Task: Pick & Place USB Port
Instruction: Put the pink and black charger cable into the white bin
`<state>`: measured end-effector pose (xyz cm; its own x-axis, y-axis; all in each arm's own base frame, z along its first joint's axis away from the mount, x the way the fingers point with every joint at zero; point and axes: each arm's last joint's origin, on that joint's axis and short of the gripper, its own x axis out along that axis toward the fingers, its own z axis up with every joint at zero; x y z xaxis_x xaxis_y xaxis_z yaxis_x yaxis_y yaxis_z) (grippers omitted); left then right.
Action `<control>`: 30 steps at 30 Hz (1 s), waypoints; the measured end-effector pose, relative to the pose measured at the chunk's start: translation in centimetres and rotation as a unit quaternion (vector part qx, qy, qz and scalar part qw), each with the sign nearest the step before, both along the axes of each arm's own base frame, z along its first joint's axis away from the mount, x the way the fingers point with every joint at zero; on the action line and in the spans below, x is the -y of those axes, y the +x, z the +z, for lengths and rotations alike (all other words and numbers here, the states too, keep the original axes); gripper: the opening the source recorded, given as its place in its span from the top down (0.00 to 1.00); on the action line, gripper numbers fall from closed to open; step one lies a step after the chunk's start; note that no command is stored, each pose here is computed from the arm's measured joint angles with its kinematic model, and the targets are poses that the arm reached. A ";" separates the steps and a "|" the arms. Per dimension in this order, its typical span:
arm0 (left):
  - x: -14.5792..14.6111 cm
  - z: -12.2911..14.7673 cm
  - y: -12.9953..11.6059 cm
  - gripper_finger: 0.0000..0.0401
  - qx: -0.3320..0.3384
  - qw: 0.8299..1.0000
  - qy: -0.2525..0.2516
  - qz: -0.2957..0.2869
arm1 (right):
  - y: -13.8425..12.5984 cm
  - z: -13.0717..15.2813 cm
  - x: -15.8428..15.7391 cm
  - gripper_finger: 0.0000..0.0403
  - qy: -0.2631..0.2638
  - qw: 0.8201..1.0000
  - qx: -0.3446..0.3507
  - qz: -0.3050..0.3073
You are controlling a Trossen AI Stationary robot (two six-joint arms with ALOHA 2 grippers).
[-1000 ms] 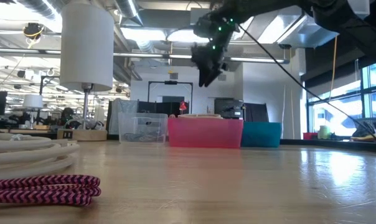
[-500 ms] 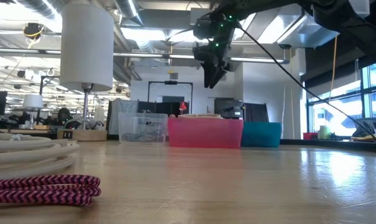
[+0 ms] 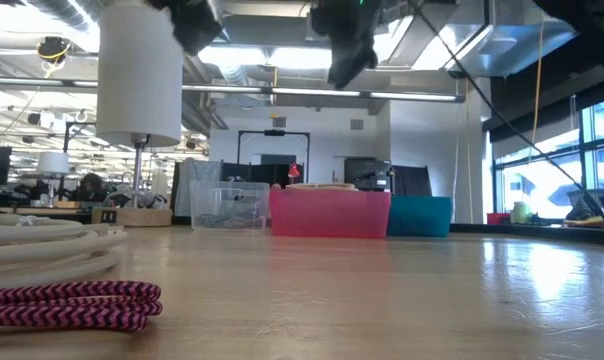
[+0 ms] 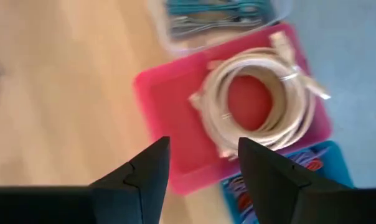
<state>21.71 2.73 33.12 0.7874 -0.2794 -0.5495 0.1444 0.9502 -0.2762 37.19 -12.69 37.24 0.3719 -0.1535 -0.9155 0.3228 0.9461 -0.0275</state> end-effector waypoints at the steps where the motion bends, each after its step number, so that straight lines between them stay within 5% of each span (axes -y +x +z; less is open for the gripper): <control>1: 0.2 -0.4 -0.1 0.42 -0.021 1.000 0.010 -0.002 | -0.2 0.3 -0.9 0.52 0.002 1.000 -0.002 0.008; 10: 1.9 -3.8 -1.3 0.42 -0.169 0.985 0.041 -0.018 | -1.6 1.9 -7.0 0.52 0.014 0.999 -0.038 0.032; 20: 4.1 -9.7 -2.8 0.42 -0.275 0.960 0.011 -0.049 | -2.5 3.2 -10.7 0.52 -0.018 0.999 -0.026 0.032; 30: 7.3 -11.9 -2.3 0.42 -0.228 0.970 -0.028 -0.075 | -6.3 1.0 -11.6 0.52 -0.031 0.997 -0.063 -0.027</control>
<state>19.39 -4.62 21.23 0.4146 -0.4114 -0.8117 0.1313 0.9097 -0.3940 30.92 -1.08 38.23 0.2440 -0.2277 -0.9427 0.3626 0.9229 -0.1291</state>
